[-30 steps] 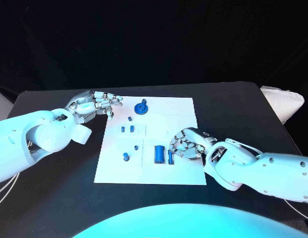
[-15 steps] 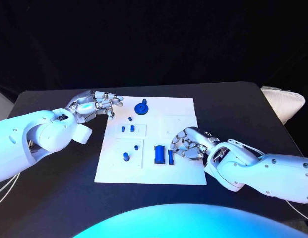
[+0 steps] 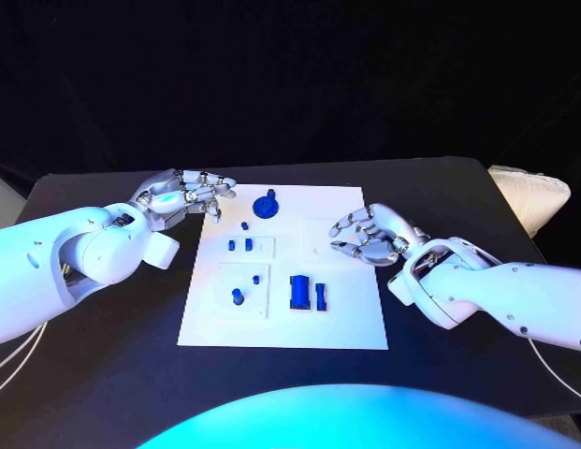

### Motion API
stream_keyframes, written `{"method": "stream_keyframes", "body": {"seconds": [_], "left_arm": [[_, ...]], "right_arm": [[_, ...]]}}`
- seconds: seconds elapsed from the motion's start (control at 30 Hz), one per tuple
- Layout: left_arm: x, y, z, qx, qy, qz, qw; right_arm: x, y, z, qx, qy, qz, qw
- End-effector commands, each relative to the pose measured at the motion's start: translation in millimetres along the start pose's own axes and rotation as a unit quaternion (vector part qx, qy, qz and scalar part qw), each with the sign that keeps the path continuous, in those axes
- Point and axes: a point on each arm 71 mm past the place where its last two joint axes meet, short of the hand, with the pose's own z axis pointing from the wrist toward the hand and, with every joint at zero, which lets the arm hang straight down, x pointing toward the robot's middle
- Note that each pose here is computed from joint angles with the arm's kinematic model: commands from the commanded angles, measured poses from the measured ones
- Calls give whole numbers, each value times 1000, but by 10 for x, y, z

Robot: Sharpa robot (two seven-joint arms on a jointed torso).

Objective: Assemble the parts on the task board

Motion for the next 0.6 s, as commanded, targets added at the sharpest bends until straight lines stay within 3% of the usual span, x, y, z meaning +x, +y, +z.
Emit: {"method": "stream_keyframes", "body": {"seconds": [0.03, 0.37, 0.6], "left_arm": [[-46, -42, 31, 36, -30, -12, 999], [-227, -76, 159, 88, -107, -29, 990], [-294, -66, 315, 107, -139, -33, 984]], "right_arm": [[-171, -60, 124, -2, -32, 81, 996], [-611, -245, 571, 24, -101, 153, 983], [-725, -320, 747, 39, -116, 183, 975]]}}
